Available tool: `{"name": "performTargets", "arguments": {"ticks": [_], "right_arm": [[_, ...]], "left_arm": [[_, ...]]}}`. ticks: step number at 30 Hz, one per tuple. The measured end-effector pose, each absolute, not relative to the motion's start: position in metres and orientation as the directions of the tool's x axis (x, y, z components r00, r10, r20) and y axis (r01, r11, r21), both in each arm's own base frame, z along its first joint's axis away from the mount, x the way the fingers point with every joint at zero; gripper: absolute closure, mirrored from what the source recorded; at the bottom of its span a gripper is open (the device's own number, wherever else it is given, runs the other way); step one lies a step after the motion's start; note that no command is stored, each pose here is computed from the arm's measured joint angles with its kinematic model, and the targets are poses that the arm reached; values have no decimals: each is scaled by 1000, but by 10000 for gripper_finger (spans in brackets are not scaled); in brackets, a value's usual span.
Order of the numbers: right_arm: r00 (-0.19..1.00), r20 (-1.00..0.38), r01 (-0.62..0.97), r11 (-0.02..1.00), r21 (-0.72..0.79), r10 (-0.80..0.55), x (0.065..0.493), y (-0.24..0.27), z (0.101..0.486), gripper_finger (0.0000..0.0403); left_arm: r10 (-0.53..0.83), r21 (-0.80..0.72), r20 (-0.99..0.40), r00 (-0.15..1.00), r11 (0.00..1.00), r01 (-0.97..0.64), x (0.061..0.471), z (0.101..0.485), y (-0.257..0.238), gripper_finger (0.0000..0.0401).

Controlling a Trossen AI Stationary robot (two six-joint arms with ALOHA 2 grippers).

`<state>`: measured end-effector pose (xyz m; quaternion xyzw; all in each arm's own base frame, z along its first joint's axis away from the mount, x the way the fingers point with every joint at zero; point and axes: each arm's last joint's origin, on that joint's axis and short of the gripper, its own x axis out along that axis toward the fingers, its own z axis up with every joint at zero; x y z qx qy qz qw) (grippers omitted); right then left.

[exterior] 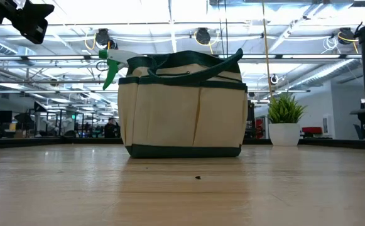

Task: Pick & Place Garden tools in Gardening bag
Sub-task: Put the green shear scissors into the gardening bag

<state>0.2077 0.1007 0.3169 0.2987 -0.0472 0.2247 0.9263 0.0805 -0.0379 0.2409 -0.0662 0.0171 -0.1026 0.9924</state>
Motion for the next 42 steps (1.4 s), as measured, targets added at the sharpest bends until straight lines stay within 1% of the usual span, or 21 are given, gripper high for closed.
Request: {"name": "performTargets", "arguments": {"ticks": [5,8,12,15,20,22,25,32,35,38,40,42], "right_arm": [[873,308,-482,768,422,378,206,100,325,365],[848,349,-511,791,338,399,204,100,329,365],[788,419,-562,805,191,452,201,101,336,365],[727,460,-587,809,33,509,197,102,340,365],[626,496,-573,786,-231,602,193,103,345,365],[589,503,-567,767,-300,632,191,104,346,365],[552,514,-554,749,-362,657,189,104,348,365],[545,511,-554,743,-376,665,189,105,347,365],[585,520,-529,779,-336,622,191,103,348,365],[698,529,-450,870,-200,483,194,100,347,365],[788,506,-359,930,-82,349,198,96,345,365],[851,478,-257,966,20,216,200,93,342,365]], "left_arm": [[-206,-146,-16,978,969,202,80,241,-38,158],[-206,-158,-5,979,967,203,80,242,-38,158],[-206,-164,13,978,965,205,80,244,-38,158],[-206,-158,22,978,966,206,80,245,-38,158],[-205,-146,22,978,967,206,80,245,-38,158],[-205,-146,22,978,967,206,80,245,-38,158],[-205,-147,22,978,967,206,80,245,-38,158],[-204,-148,23,979,967,206,80,245,-38,158],[-183,-161,23,983,970,184,81,245,-37,158],[-147,-168,22,989,974,149,81,245,-36,158],[-126,-168,22,992,977,128,81,245,-36,158],[-107,-169,22,994,980,109,81,245,-35,158]]}}
